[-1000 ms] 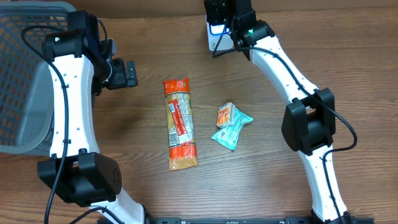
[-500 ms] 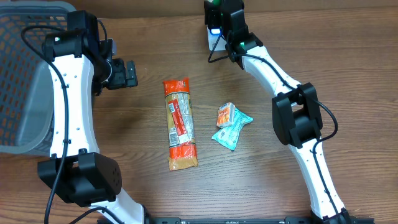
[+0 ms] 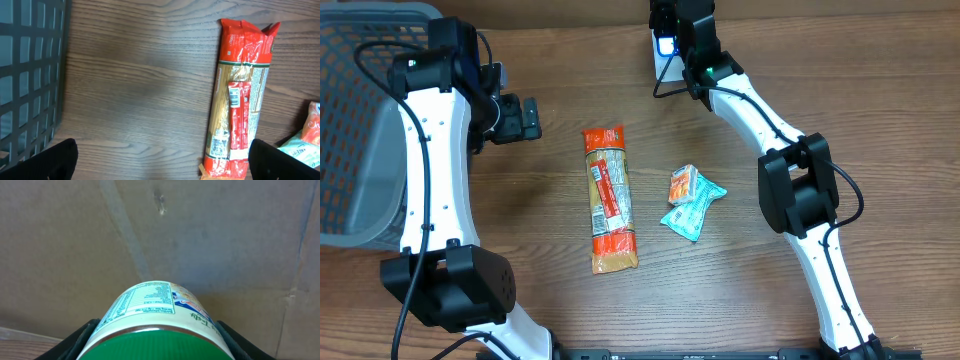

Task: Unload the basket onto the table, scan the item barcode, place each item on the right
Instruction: 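Hold the jar label under the scanner with the right gripper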

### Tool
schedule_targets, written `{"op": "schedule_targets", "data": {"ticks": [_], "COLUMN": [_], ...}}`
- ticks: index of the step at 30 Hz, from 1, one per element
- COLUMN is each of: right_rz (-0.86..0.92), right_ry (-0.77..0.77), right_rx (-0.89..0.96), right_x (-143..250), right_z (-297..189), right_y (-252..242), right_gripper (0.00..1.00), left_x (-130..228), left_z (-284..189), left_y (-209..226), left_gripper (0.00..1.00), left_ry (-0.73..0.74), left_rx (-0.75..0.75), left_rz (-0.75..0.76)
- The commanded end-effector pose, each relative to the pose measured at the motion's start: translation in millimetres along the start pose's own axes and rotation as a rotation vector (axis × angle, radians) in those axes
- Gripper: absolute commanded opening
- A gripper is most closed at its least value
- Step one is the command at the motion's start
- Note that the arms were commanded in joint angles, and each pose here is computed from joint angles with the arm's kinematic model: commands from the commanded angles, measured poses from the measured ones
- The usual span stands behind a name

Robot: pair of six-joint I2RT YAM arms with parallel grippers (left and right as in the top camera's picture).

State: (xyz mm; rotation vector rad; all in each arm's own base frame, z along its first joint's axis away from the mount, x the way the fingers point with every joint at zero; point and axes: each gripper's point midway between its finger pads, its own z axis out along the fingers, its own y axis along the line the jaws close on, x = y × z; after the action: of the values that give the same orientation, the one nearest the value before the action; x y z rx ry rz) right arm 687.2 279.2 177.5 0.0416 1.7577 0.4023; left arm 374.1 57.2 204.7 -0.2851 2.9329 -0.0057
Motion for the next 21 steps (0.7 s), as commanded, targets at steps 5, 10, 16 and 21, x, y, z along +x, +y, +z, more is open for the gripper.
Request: {"op": "schedule_targets", "data": {"ticks": [5, 10, 16, 21], "right_rz": [0.013, 0.012, 0.010, 0.005], "right_ry": [-0.054, -0.052, -0.040, -0.015], "right_rx": [0.000, 0.001, 0.011, 0.023], "right_x": [-26, -25, -11, 4], "right_z": [-4, -4, 1, 5], "right_y": [4, 4, -3, -10], "right_gripper": [0.04, 0.04, 0.04, 0.04], "left_x": [-3, -3, -3, -3], "left_z": [-14, -14, -14, -14], "left_y": [-2, -2, -2, -2], "left_gripper": [1.00, 1.00, 1.00, 1.00], "left_ry": [-0.041, -0.041, -0.041, -0.041], "left_rx": [0.009, 0.009, 0.009, 0.009], "left_rz": [0.018, 0.018, 0.018, 0.018]}}
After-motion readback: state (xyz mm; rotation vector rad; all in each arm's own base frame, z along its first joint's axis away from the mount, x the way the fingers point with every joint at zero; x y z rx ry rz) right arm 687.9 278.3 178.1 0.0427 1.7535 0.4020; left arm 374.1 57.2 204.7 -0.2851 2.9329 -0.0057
